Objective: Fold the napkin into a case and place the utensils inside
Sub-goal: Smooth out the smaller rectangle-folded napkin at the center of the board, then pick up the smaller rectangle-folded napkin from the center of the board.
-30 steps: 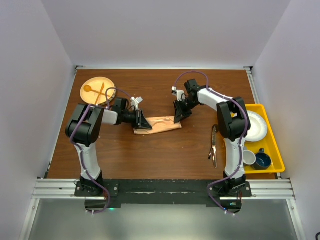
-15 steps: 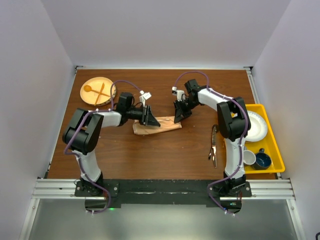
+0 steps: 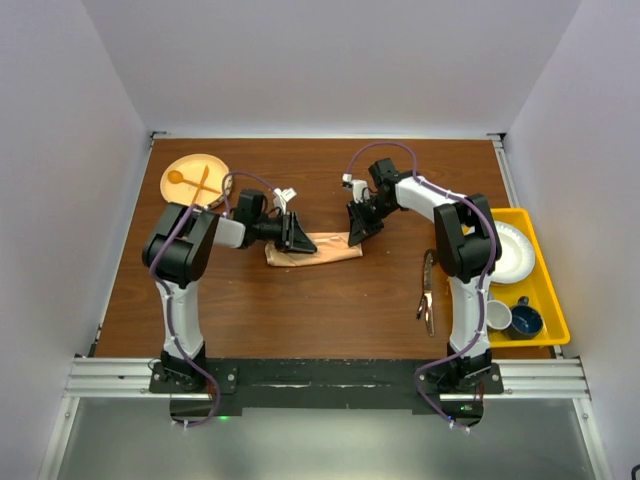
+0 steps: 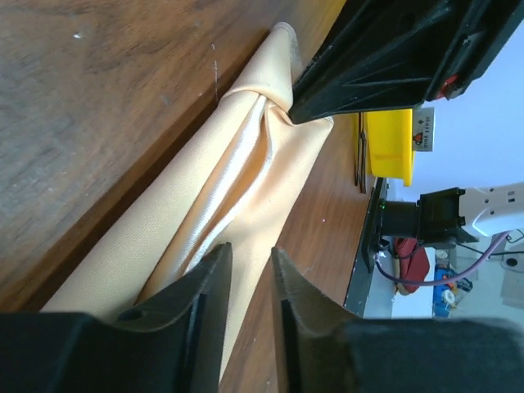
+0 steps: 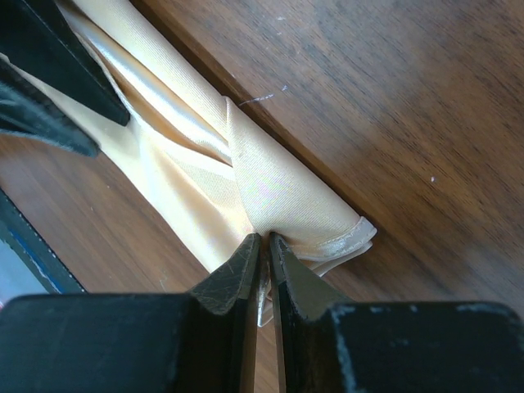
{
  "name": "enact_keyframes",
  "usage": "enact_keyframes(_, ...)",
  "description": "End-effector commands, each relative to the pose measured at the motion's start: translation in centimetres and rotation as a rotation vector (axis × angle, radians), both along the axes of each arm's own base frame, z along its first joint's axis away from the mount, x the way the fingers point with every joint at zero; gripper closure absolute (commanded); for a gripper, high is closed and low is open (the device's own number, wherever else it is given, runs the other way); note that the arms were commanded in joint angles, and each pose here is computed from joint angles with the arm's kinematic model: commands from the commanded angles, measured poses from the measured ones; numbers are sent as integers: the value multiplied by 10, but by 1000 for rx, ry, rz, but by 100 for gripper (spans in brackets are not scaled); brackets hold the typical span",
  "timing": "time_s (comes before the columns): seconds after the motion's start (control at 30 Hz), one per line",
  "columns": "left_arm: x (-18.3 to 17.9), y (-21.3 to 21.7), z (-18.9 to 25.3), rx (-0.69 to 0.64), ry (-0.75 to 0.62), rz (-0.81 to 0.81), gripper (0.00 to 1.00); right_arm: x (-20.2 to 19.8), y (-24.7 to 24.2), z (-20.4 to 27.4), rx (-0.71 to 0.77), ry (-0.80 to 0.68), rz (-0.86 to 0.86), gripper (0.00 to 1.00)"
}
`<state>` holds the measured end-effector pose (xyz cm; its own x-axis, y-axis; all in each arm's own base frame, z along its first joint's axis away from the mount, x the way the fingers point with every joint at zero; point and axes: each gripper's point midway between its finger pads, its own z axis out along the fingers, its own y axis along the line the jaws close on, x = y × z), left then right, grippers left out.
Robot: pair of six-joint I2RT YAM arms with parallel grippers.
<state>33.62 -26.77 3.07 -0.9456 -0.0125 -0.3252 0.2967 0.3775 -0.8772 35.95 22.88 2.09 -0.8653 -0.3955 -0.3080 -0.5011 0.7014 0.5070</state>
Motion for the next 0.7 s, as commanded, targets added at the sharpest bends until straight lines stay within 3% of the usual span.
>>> enact_keyframes(0.0,10,1,60,-44,-245,-88,60,5,-34,-46,-190,-37,36,85)
enact_keyframes(0.1,29,10,99,1,-430,-126,53,5,-34,-46,-191,-48,48,85)
enact_keyframes(0.13,28,17,95,43,-391,-128,50,5,-35,-46,-192,-50,51,85)
enact_keyframes(0.17,46,19,107,86,-536,-162,41,5,-35,-45,-191,-53,56,85)
enact_keyframes(0.23,53,29,89,191,-556,-219,36,5,-36,-44,-189,-64,62,85)
enact_keyframes(0.27,66,30,95,217,-669,-258,36,5,-36,-44,-187,-69,67,85)
enact_keyframes(0.3,70,31,87,231,-683,-277,34,4,-36,-44,-190,-67,70,85)
enact_keyframes(0.33,69,32,84,238,-691,-303,25,3,-36,-44,-188,-67,72,85)
enact_keyframes(0.37,75,29,87,241,-771,-344,23,2,-36,-46,-187,-62,74,85)
enact_keyframes(0.4,68,29,74,240,-745,-388,23,2,-36,-45,-187,-62,73,85)
enact_keyframes(0.43,74,28,75,252,-839,-444,21,0,-36,-47,-188,-58,75,85)
enact_keyframes(0.67,67,10,33,285,-868,-604,25,1,-35,-44,-181,-68,79,85)
